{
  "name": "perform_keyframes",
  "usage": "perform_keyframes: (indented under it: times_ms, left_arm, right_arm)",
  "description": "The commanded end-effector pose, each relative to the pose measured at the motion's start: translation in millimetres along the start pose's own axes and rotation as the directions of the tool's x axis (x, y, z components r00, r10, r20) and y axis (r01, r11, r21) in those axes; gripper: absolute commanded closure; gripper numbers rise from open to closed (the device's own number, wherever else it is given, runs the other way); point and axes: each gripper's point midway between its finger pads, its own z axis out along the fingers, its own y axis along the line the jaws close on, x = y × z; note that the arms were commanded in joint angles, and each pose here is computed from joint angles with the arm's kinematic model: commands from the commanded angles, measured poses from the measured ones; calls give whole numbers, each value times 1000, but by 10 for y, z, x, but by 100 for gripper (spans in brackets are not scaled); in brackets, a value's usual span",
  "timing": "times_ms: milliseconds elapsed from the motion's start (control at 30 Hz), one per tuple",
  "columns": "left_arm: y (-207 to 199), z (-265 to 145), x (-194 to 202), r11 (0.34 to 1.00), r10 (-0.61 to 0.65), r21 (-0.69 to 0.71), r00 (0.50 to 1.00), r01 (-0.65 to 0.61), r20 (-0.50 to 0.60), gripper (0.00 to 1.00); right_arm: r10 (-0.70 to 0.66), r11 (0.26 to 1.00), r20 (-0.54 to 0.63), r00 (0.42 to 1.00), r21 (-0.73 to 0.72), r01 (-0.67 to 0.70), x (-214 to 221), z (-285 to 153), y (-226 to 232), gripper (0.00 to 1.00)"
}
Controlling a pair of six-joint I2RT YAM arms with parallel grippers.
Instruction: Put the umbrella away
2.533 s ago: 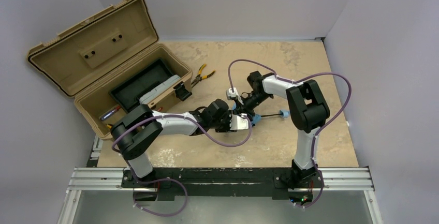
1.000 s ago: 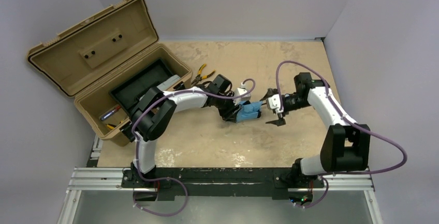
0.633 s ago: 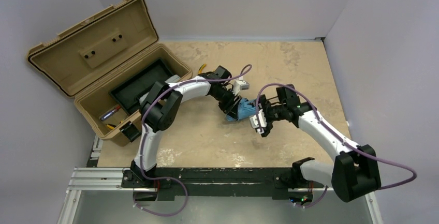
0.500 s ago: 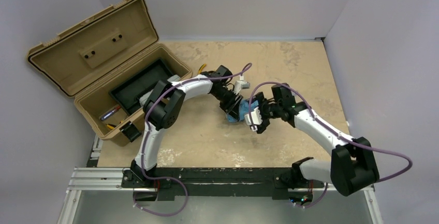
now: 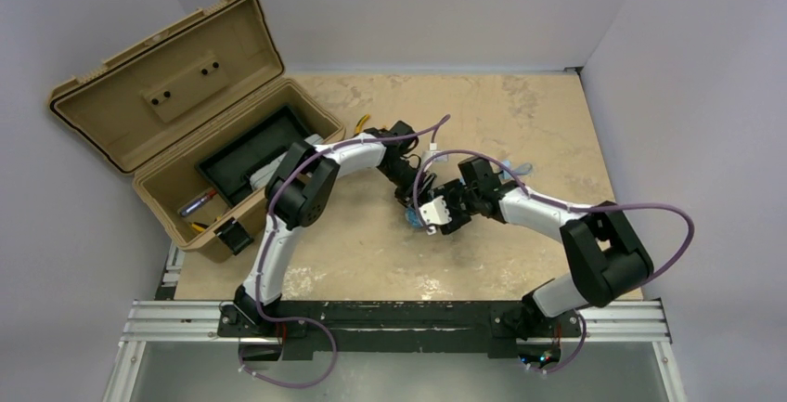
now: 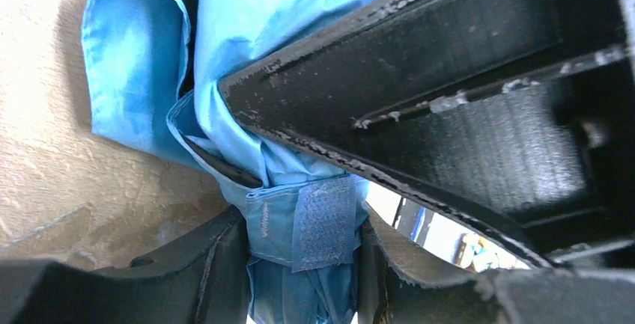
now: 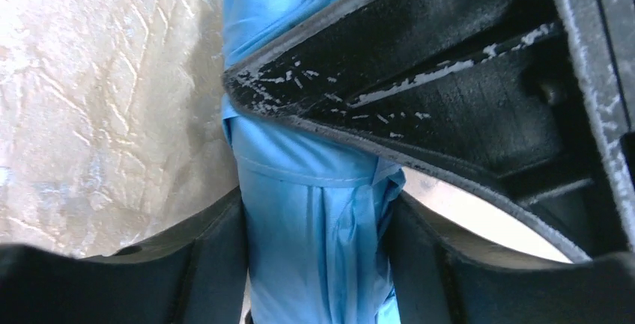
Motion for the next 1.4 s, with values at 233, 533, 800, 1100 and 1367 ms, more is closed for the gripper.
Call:
perform_keyframes:
  times_ms: [233,533,800,1100,1367]
  left_arm:
    - [329,-134,86,970,-188,-143,980,196,70,69]
    - [-136,-816,-376,986,1,-160,942,56,336,50]
    - [-439,-1140,-374,972,125,-236,893,-21,433,47]
    - [-388,-1190,-127,956,121,-292,850,40,512,52]
    - [-315,-1202,-62,944,101,-305,766,129,635,55]
  right_arm:
    - [121,985,-93,988,-111,-131,103,140,236,98]
    - [161,975,-134,978,-129,-178,168,123,352,100]
    - [171,970,-141,975,-148,-191,172,115,425,100]
    - [213,962,-127,969,-144,-230,138,143,390,100]
    - [195,961,-134,972,-172,-216,139,100,483,100]
